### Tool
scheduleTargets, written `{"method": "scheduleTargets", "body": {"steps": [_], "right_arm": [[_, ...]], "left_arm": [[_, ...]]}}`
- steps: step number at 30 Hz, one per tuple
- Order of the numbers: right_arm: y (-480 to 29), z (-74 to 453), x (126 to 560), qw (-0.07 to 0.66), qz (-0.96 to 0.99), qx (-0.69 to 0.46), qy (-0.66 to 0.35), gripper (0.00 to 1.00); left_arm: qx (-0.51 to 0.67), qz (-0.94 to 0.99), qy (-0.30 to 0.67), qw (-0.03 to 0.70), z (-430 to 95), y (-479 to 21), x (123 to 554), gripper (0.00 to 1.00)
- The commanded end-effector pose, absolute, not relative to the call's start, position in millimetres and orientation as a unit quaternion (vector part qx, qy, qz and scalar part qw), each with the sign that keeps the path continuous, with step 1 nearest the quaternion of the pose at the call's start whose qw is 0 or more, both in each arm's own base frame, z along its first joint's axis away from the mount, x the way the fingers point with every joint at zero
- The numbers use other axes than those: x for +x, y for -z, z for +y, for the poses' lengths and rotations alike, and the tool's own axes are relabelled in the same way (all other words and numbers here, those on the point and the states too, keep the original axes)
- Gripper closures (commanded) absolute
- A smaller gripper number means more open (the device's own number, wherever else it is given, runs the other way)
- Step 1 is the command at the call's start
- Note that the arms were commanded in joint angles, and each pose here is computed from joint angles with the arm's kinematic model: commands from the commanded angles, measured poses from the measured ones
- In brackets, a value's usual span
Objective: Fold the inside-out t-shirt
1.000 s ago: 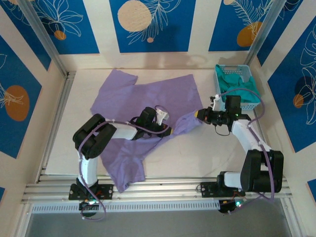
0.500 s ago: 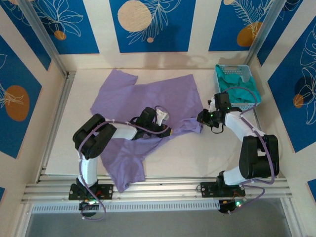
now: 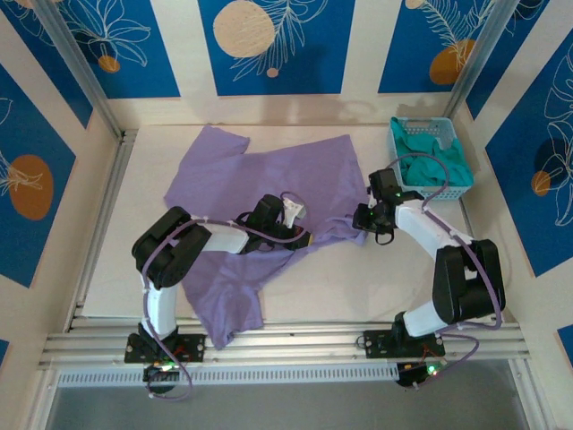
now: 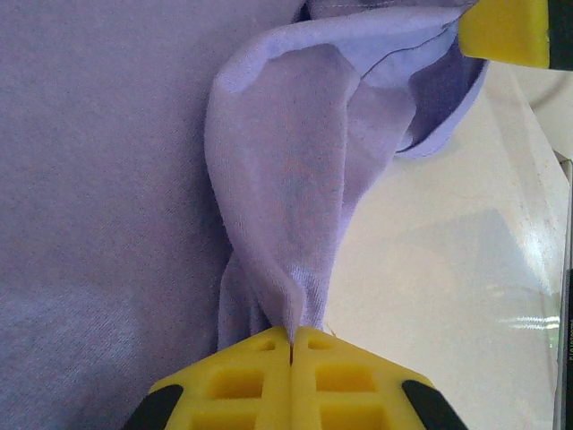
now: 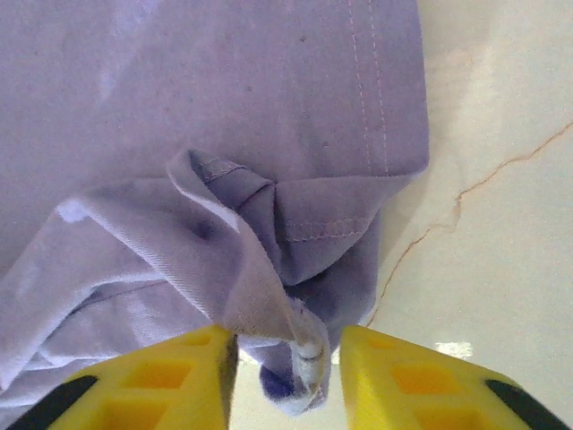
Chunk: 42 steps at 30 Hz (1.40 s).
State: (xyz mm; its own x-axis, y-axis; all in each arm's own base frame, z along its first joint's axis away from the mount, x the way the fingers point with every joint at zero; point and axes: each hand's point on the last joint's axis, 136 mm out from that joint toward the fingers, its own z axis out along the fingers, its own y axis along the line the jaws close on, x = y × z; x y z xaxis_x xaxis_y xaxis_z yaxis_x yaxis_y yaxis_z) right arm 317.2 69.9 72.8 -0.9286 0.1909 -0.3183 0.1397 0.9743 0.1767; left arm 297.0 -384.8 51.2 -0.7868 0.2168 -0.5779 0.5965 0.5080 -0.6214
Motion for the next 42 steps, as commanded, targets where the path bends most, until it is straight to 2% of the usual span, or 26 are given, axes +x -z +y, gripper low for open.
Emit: {"method": "scheduleTargets", "body": {"steps": [1, 6, 16, 21, 22, 27, 29, 36, 42], "right_arm": [[-72.1, 60.3, 314.7, 0.163, 0.982, 0.088, -0.044, 0.68], [-69.5, 60.2, 319.5, 0.165, 0.982, 0.082, -0.046, 0.76], [-77.6, 64.4, 334.5, 0.185, 0.977, 0.066, -0.080, 0.84], [-85.7, 70.0, 333.8, 0.195, 0.974, 0.058, -0.104, 1.00], [-89.9, 71.9, 333.0, 0.201, 0.972, 0.057, -0.113, 1.00], [-121.7, 82.6, 332.5, 0.236, 0.952, 0.061, -0.187, 1.00], [-127.0, 85.3, 333.2, 0.242, 0.949, 0.059, -0.194, 1.00], [-132.2, 90.7, 334.8, 0.250, 0.946, 0.048, -0.200, 1.00], [-133.1, 93.7, 337.6, 0.254, 0.944, 0.045, -0.204, 1.00]], "left_arm": [[0.254, 0.833, 0.439, 0.220, -385.2, -52.1, 296.6, 1.00], [0.254, 0.833, 0.440, 0.218, -385.6, -51.8, 296.2, 1.00], [0.254, 0.833, 0.441, 0.218, -385.8, -51.2, 296.3, 1.00], [0.251, 0.832, 0.440, 0.224, -385.0, -55.5, 297.5, 1.00], [0.249, 0.832, 0.441, 0.227, -384.2, -58.7, 298.0, 0.97], [0.218, 0.847, 0.410, 0.259, -355.6, -91.4, 289.8, 0.56], [0.178, 0.875, 0.361, 0.269, -321.8, -95.3, 280.8, 0.49], [0.043, 0.958, 0.150, 0.241, -178.7, -73.2, 225.1, 0.42], [-0.031, 0.960, 0.157, 0.231, -151.5, -66.0, 266.0, 0.41]]}}
